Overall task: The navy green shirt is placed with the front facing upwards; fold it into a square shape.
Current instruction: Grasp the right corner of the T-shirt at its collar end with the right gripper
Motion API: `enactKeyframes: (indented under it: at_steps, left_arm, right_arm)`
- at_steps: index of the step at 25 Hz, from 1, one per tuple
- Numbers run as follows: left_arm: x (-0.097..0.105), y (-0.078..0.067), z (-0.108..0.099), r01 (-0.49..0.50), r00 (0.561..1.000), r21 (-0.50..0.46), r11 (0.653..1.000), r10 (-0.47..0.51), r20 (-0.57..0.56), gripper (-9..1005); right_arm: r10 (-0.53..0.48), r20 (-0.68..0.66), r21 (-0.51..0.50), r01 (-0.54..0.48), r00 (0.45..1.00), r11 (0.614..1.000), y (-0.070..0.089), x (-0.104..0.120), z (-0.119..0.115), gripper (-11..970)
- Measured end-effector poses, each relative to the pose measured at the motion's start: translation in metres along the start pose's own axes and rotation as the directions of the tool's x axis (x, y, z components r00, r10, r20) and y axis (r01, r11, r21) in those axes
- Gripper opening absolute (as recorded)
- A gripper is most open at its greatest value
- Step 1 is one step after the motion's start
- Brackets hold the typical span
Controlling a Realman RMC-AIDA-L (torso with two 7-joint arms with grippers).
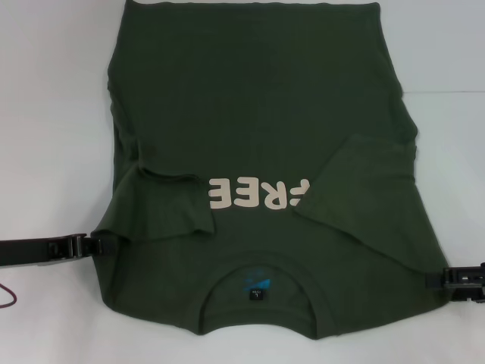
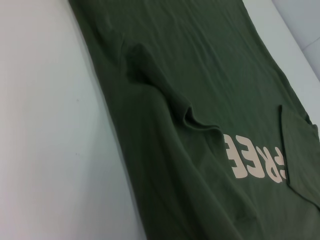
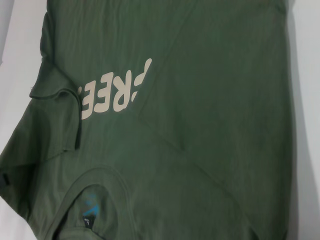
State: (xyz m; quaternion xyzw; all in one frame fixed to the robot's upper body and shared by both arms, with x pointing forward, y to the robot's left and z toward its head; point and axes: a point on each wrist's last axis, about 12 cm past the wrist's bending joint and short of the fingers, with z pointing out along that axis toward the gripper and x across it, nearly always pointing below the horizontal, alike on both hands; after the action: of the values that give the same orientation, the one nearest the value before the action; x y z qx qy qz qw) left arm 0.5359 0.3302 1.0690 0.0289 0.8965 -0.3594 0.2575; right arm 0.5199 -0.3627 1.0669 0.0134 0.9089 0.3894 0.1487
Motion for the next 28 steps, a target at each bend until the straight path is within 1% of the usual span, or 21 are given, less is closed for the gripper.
enactKeyframes:
  at_steps: [17, 23, 28]
  left_arm:
    - [-0.0021, -0.0013, 0.0006, -0.003, 1.000, 0.006, 1.000, 0.002, 0.007, 29]
    - [-0.0022, -0.0014, 0.0006, -0.002, 1.000, 0.007, 1.000, 0.002, 0.008, 29]
    - [-0.0022, -0.0014, 0.0005, -0.003, 1.000, 0.007, 1.000, 0.003, 0.009, 29]
  right_arm:
    - [0.002, -0.007, 0.000, -0.002, 1.000, 1.000, 0.0008, -0.0020, -0.0027, 816]
    - [0.022, -0.011, 0.009, -0.022, 1.000, 1.000, -0.0001, -0.0029, -0.0056, 616]
    - [0.039, -0.015, 0.030, -0.038, 0.999, 0.999, -0.0023, -0.0030, -0.0065, 365]
